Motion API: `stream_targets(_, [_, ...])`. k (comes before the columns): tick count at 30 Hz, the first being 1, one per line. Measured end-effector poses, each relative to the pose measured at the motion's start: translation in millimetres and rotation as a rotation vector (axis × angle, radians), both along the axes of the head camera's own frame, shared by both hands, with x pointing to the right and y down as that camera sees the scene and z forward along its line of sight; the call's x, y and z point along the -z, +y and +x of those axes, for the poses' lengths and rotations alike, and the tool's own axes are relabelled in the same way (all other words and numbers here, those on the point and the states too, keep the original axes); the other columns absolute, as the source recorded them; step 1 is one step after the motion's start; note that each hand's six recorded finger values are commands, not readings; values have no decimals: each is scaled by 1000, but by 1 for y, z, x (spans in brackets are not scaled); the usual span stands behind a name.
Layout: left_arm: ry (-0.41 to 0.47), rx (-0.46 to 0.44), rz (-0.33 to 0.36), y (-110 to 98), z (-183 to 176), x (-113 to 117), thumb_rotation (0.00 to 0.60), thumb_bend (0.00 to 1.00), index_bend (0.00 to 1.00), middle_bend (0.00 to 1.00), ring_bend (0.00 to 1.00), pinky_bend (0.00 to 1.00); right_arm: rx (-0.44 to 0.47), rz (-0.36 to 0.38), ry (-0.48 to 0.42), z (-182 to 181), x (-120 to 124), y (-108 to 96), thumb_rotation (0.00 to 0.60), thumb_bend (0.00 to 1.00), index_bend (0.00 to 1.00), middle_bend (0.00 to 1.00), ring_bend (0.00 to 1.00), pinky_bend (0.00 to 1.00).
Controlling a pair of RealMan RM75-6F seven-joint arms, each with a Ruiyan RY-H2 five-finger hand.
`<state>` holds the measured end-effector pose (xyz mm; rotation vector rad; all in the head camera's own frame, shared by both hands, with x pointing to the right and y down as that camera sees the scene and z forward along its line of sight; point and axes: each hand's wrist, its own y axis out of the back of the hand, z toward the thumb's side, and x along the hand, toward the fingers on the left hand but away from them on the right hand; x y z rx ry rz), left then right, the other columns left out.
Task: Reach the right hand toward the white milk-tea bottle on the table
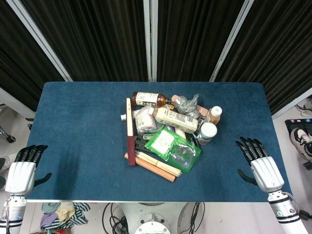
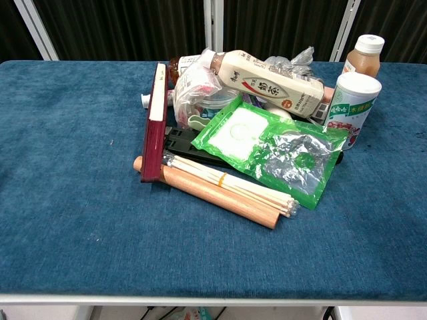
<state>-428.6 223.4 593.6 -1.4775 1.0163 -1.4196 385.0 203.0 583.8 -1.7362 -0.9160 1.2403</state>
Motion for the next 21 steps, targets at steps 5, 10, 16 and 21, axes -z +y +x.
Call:
stream_targets(5, [0, 4, -1, -1, -2, -2, 600, 86, 175, 196, 161, 188, 0, -6, 0, 0, -2, 0, 600, 179, 0, 29, 0, 70])
stream_targets(10, [1, 7, -8, 1, -2, -3, 600, 86, 175, 196, 162, 188, 9, -18, -7, -3, -5, -1, 600, 179, 0, 32, 0, 71])
stream_targets(16, [7, 19, -13, 4, -4, -4, 600, 86, 175, 196, 162, 188, 69, -49, -38, -28, -15, -16, 600, 178, 0, 37, 0, 86])
stream_targets(21, [19, 23, -13, 6, -3, -6, 600, 86, 175, 196, 162, 188, 149, -60, -71, -73, -29, -51, 600, 177, 0, 39, 0, 87])
